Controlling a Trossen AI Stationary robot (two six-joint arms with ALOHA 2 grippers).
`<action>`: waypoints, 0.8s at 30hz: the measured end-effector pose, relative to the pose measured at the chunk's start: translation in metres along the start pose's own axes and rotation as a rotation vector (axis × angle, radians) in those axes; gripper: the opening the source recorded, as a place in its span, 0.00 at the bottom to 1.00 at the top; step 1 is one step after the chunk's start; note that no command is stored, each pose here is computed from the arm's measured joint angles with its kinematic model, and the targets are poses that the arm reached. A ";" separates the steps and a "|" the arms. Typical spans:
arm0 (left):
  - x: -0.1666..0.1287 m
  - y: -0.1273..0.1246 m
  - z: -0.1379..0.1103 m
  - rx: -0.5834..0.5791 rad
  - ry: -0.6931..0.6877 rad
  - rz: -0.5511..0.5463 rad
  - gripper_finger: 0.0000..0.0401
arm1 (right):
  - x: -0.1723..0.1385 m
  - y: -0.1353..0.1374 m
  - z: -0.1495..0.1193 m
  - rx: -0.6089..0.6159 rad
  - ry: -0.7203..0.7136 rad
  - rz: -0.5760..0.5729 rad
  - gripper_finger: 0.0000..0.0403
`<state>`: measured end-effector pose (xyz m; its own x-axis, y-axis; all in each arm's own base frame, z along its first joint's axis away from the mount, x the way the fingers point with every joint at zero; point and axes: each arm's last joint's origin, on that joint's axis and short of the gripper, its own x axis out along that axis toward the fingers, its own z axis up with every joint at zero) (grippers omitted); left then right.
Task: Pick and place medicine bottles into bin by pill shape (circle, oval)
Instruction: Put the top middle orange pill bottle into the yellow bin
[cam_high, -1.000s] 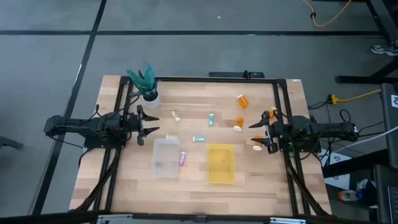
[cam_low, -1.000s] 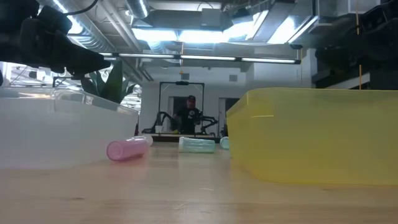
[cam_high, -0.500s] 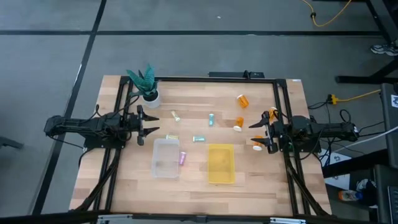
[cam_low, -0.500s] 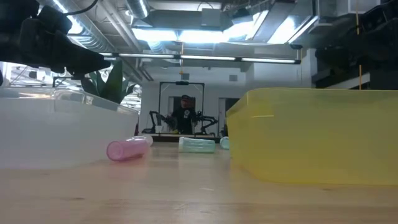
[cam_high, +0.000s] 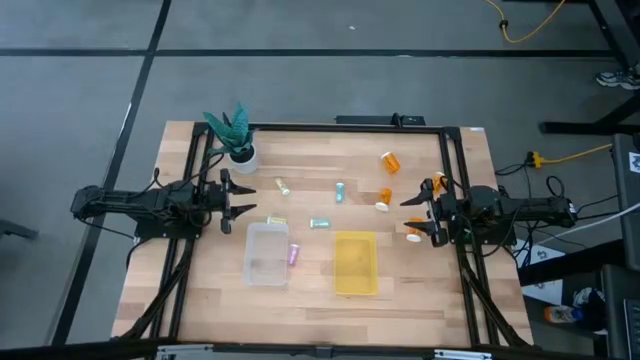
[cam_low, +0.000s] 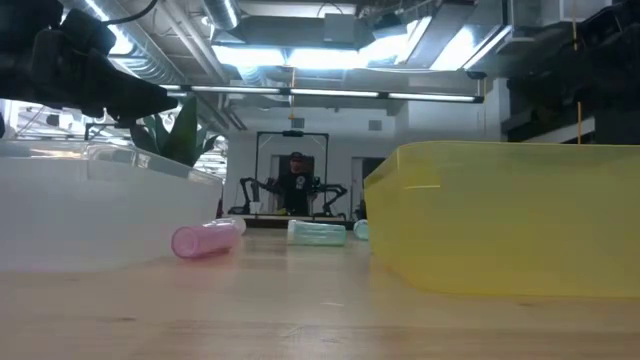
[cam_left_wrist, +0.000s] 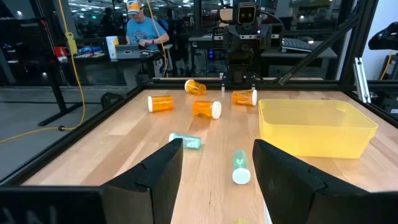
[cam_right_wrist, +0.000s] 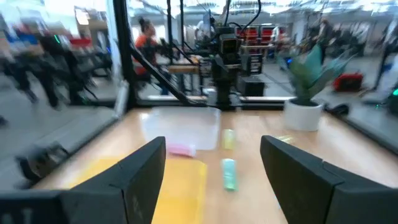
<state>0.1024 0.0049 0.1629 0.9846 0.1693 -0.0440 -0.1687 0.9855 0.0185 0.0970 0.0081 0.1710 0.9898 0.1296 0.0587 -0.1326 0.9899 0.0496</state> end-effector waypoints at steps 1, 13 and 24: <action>0.000 0.000 0.000 0.000 0.000 0.000 0.47 | 0.000 0.000 0.001 0.054 -0.013 0.007 0.66; 0.000 0.000 0.000 0.000 0.000 0.000 0.47 | 0.000 0.000 0.013 0.288 -0.133 0.001 0.66; 0.000 0.000 0.000 0.000 0.000 0.000 0.47 | 0.012 -0.006 0.015 0.271 -0.168 -0.169 0.66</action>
<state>0.1024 0.0049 0.1628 0.9846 0.1693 -0.0444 -0.1686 0.9855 0.0186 0.1091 0.0031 0.1863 0.9796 -0.0683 0.1887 0.0014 0.9426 0.3338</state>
